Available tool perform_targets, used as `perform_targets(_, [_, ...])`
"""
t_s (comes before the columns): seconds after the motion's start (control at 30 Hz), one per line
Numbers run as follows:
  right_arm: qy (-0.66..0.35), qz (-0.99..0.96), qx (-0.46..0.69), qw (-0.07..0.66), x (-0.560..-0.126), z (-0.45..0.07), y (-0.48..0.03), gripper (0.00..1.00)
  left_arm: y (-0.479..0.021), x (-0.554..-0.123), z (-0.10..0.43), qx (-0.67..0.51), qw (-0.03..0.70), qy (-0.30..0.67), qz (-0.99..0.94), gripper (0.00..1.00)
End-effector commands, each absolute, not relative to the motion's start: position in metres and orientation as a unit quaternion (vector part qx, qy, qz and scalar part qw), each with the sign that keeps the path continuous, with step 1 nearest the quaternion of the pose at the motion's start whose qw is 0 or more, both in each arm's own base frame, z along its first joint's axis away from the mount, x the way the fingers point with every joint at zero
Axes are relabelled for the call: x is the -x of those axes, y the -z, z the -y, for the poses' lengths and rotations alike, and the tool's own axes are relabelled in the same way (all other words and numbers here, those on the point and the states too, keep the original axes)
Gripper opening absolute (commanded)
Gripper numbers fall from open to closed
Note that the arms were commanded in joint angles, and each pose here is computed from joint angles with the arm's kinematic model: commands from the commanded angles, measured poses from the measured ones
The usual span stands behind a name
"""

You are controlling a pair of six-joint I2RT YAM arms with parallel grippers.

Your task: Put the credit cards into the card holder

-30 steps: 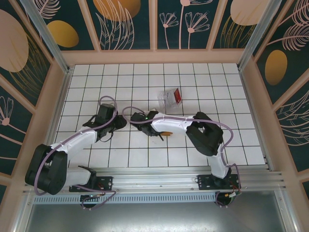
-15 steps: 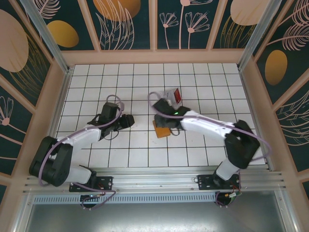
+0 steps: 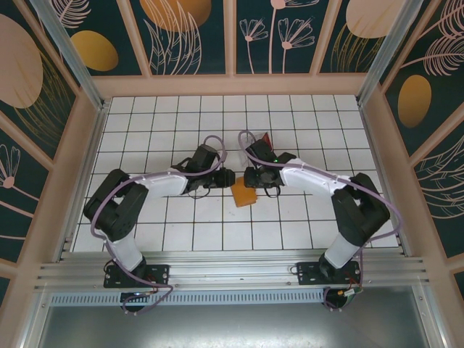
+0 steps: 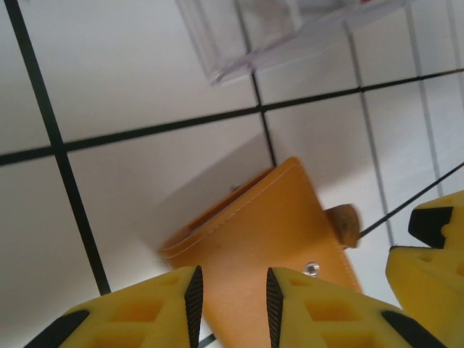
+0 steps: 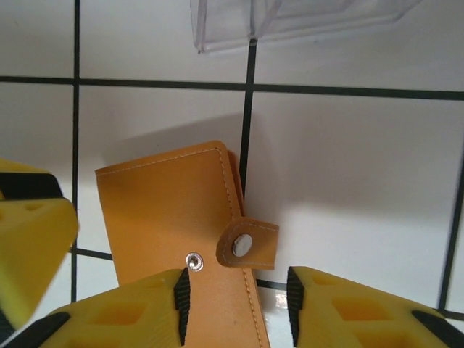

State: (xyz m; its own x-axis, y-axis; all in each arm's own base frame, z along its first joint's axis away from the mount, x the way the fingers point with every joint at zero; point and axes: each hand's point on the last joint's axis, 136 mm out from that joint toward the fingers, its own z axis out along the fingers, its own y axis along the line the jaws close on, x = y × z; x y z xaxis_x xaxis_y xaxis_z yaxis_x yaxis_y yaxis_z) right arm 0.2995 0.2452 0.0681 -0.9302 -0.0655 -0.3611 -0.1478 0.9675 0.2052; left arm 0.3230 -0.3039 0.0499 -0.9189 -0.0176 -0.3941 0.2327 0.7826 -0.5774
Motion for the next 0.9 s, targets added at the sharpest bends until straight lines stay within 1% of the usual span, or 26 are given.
perform_targets(0.0, [-0.111, -0.979, 0.066, 0.161, -0.3, -0.249, -0.061, 0.37, -0.038, -0.317, 0.306, -0.069, 0.169, 0.317, -0.931, 0.33])
perform_targets(0.1, [-0.095, -0.979, 0.064, 0.171, -0.306, -0.245, -0.062, 0.3, -0.034, -0.317, 0.307, -0.069, 0.166, 0.316, -0.932, 0.33])
perform_targets(0.2, [-0.091, -0.978, 0.066, 0.173, -0.308, -0.244, -0.064, 0.28, -0.032, -0.317, 0.307, -0.068, 0.166, 0.313, -0.933, 0.33])
perform_targets(0.27, [-0.09, -0.979, 0.066, 0.171, -0.308, -0.245, -0.062, 0.23, -0.029, -0.315, 0.307, -0.067, 0.16, 0.312, -0.934, 0.33])
perform_targets(0.3, [-0.09, -0.979, 0.066, 0.171, -0.308, -0.245, -0.062, 0.22, -0.028, -0.315, 0.307, -0.068, 0.159, 0.312, -0.934, 0.33])
perform_targets(0.37, [-0.09, -0.979, 0.066, 0.172, -0.308, -0.245, -0.062, 0.18, -0.036, -0.322, 0.312, -0.069, 0.168, 0.317, -0.931, 0.33])
perform_targets(0.47, [-0.091, -0.978, 0.065, 0.175, -0.308, -0.244, -0.064, 0.13, -0.036, -0.322, 0.312, -0.07, 0.169, 0.317, -0.931, 0.33])
perform_targets(0.63, [-0.081, -0.979, 0.065, 0.174, -0.308, -0.241, -0.062, 0.13, -0.035, -0.321, 0.314, -0.071, 0.166, 0.318, -0.931, 0.33])
perform_targets(0.7, [-0.084, -0.978, 0.066, 0.177, -0.309, -0.243, -0.063, 0.22, -0.036, -0.321, 0.315, -0.072, 0.167, 0.318, -0.93, 0.33])
perform_targets(0.87, [-0.067, -0.979, 0.071, 0.181, -0.315, -0.246, -0.062, 0.28, -0.036, -0.32, 0.316, -0.073, 0.167, 0.319, -0.93, 0.33])
